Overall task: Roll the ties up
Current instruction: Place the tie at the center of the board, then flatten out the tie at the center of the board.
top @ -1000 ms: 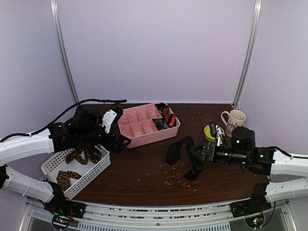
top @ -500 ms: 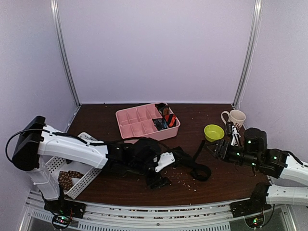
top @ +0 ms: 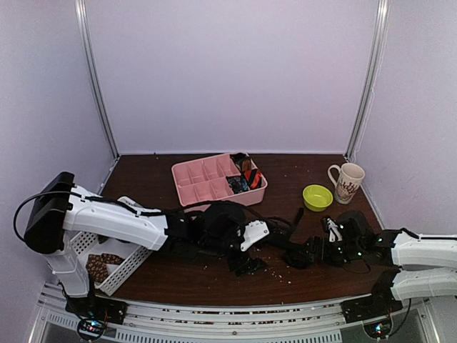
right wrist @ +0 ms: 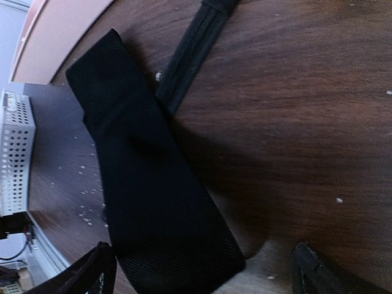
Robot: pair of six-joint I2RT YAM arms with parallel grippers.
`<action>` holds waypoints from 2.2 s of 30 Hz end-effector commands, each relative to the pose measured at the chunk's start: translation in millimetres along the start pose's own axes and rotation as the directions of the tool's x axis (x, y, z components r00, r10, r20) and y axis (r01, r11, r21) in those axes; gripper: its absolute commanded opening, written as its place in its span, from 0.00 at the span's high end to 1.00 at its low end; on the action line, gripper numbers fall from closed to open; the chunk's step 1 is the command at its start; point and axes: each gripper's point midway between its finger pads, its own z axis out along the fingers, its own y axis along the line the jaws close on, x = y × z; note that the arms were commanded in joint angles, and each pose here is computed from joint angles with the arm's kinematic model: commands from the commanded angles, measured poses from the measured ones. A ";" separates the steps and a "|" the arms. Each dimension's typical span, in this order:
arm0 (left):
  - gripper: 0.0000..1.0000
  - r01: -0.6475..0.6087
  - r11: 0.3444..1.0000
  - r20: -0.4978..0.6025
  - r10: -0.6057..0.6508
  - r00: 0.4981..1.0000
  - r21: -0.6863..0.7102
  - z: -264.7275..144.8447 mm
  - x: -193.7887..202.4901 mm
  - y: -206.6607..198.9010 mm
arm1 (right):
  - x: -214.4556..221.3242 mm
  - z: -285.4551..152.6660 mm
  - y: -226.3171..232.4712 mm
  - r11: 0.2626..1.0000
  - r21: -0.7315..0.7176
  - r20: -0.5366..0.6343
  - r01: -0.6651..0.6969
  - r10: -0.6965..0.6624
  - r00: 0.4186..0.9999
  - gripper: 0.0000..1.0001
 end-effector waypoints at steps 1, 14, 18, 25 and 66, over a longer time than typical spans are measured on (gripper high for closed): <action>0.21 0.010 0.999 0.073 -0.007 0.997 -0.044 -16.9 -18.4 8.3 | -1.9 15.7 29.5 0.984 -0.175 -0.024 0.013 -0.018 1.000 0.00; 0.18 0.079 0.981 0.128 -0.057 0.990 -0.179 -42.8 -9.3 39.2 | -10.8 -11.0 165.1 0.772 -0.632 -0.026 0.070 -0.112 0.993 0.32; 0.18 0.094 0.967 0.125 -0.066 0.990 -0.238 -53.4 -5.3 53.0 | -7.2 9.8 180.8 0.770 -0.636 -0.070 0.054 -0.127 0.989 0.37; 0.17 0.112 0.955 0.141 -0.075 0.987 -0.275 -74.8 2.7 62.2 | 7.3 38.9 206.4 0.750 -0.661 -0.139 0.021 -0.150 0.979 0.37; 0.36 -0.377 0.921 -0.090 0.386 0.918 0.101 12.6 66.8 -23.1 | -89.3 36.8 214.1 0.799 -0.596 -0.004 0.075 -0.097 0.995 0.35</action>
